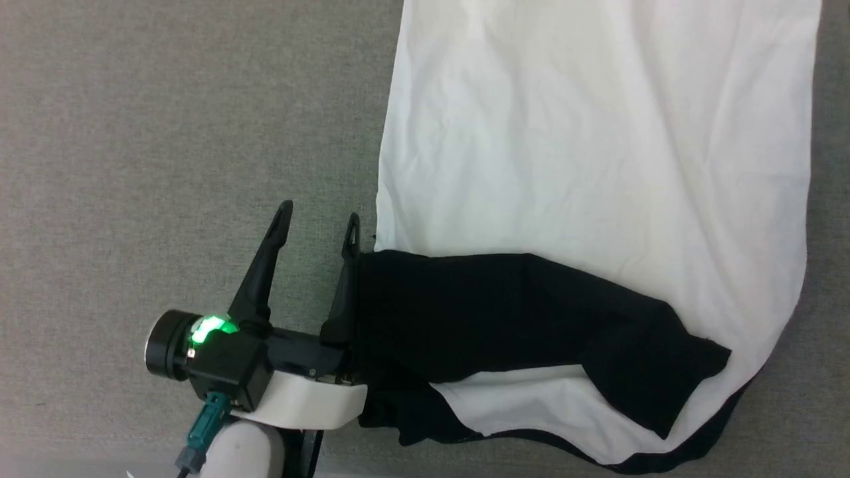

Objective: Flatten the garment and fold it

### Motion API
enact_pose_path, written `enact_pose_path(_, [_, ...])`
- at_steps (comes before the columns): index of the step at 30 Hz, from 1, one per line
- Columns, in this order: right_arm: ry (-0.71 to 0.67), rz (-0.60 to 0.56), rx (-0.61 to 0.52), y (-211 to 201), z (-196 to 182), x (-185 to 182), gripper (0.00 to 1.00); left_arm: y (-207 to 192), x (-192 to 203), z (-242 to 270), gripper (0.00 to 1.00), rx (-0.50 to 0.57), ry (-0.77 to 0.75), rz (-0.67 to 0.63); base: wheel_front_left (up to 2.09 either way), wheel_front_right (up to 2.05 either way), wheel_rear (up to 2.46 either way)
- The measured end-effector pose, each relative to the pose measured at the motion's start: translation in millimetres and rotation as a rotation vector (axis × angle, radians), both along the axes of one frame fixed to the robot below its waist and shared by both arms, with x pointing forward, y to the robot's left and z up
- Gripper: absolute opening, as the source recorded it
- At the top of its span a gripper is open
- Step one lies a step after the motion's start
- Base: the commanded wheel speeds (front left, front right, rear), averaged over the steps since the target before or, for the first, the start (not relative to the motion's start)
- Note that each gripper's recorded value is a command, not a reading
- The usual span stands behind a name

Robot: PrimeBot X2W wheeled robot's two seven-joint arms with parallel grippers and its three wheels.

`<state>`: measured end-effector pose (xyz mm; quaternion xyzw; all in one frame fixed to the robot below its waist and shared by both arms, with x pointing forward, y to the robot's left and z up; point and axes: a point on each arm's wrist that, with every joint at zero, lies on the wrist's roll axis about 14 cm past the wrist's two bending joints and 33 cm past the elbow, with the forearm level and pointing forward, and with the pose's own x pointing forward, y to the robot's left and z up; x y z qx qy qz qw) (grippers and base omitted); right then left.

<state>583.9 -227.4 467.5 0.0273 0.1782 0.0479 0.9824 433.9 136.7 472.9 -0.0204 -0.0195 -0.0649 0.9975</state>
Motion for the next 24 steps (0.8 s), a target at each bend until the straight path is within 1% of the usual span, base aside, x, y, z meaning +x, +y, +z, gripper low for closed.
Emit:
enact_pose_path(7, [-0.225,-0.027,-0.005,-1.4,46.8,-22.4,1.00,1.5,-12.2,16.3,1.00,-0.001,-0.031,0.007,0.00,0.00,0.00])
enact_pose_path(13, [-0.365,-0.072,0.007,-1.5,76.6,-58.2,1.00,3.3,-25.1,27.9,1.00,-0.001,-0.052,0.015,0.00,0.00,0.00])
enact_pose_path(15, [-0.414,-0.107,0.012,-6.9,86.9,-72.9,1.00,3.5,-29.8,31.8,1.00,-0.001,-0.059,0.016,0.00,0.00,0.00])
enact_pose_path(18, [-0.470,-0.143,-0.003,-10.1,95.9,-97.7,1.00,4.3,-37.6,37.3,1.00,-0.001,-0.069,0.020,0.00,0.00,0.00])
enact_pose_path(24, [-0.538,-0.184,-0.047,-10.0,100.7,-146.2,1.00,5.8,-52.2,49.1,1.00,-0.005,-0.095,0.030,0.00,0.00,0.00])
